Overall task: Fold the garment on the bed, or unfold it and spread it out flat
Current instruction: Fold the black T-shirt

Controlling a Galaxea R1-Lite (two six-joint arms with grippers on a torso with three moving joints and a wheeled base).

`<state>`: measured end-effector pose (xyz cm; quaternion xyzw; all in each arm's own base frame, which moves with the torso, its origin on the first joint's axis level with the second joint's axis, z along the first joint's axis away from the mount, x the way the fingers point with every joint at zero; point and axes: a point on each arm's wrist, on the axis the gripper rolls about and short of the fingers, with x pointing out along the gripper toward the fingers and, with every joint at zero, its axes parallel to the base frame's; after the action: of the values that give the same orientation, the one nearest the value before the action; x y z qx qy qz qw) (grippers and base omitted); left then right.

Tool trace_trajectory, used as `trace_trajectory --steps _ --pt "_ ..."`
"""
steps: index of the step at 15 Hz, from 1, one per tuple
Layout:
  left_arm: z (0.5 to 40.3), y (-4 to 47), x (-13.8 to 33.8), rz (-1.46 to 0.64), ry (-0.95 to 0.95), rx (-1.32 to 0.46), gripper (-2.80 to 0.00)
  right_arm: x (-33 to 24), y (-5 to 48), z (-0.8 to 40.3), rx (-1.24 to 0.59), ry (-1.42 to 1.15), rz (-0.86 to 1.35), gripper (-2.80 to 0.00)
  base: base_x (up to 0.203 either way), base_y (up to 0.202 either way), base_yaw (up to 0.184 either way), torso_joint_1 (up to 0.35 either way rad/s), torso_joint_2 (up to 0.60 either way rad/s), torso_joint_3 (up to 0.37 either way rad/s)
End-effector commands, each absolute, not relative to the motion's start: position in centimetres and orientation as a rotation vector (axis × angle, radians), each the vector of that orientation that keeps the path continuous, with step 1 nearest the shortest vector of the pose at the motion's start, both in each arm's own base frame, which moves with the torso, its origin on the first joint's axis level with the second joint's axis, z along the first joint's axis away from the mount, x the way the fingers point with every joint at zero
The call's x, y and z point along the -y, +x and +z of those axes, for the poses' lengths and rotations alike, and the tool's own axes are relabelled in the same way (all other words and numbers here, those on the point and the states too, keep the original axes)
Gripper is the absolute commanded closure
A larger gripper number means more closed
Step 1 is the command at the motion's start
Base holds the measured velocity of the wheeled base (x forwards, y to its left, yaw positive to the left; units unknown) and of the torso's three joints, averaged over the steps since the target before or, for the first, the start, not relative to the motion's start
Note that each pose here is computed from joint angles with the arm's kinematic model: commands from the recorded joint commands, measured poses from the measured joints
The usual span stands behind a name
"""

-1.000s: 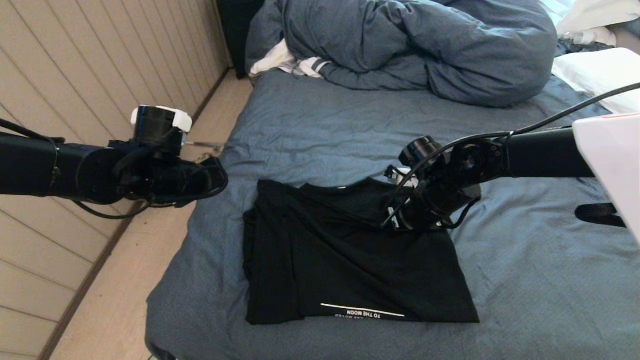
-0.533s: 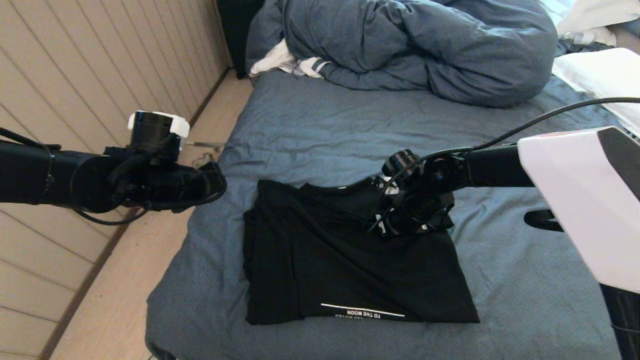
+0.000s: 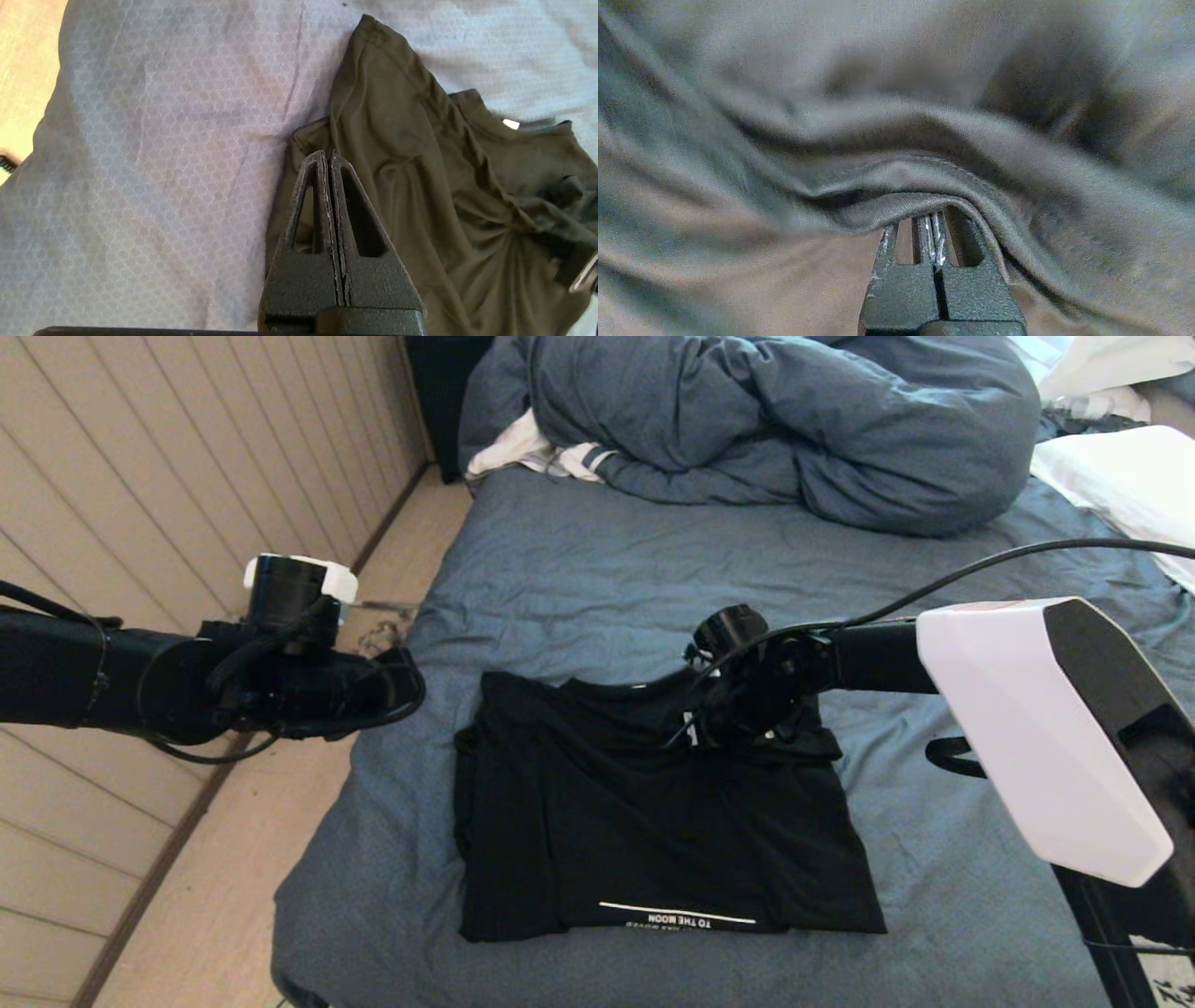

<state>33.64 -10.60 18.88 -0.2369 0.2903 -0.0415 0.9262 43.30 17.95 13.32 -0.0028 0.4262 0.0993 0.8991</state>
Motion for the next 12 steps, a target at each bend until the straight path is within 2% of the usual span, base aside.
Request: trace_trajectory --steps 1,5,10,12 --pt "18.4 33.6 10.9 -0.091 -0.484 -0.603 0.00 -18.3 43.6 13.6 -0.828 0.003 0.188 0.00 0.000 0.000 0.000 0.000 0.00 0.000" --pt "17.8 33.7 11.3 -0.097 -0.475 -0.611 0.00 -18.8 44.1 14.1 -0.745 0.015 0.185 0.00 0.000 0.000 0.000 0.000 0.00 0.000" --pt "17.2 33.9 11.5 -0.092 -0.467 -0.626 0.00 -18.1 43.5 12.8 -0.811 -0.021 0.177 0.00 0.000 0.000 0.000 0.000 0.00 0.000" --pt "17.3 33.9 11.5 -0.090 -0.467 -0.624 0.00 -17.7 42.5 13.8 -0.810 -0.037 0.185 0.00 0.000 0.000 0.000 0.000 0.00 0.000"
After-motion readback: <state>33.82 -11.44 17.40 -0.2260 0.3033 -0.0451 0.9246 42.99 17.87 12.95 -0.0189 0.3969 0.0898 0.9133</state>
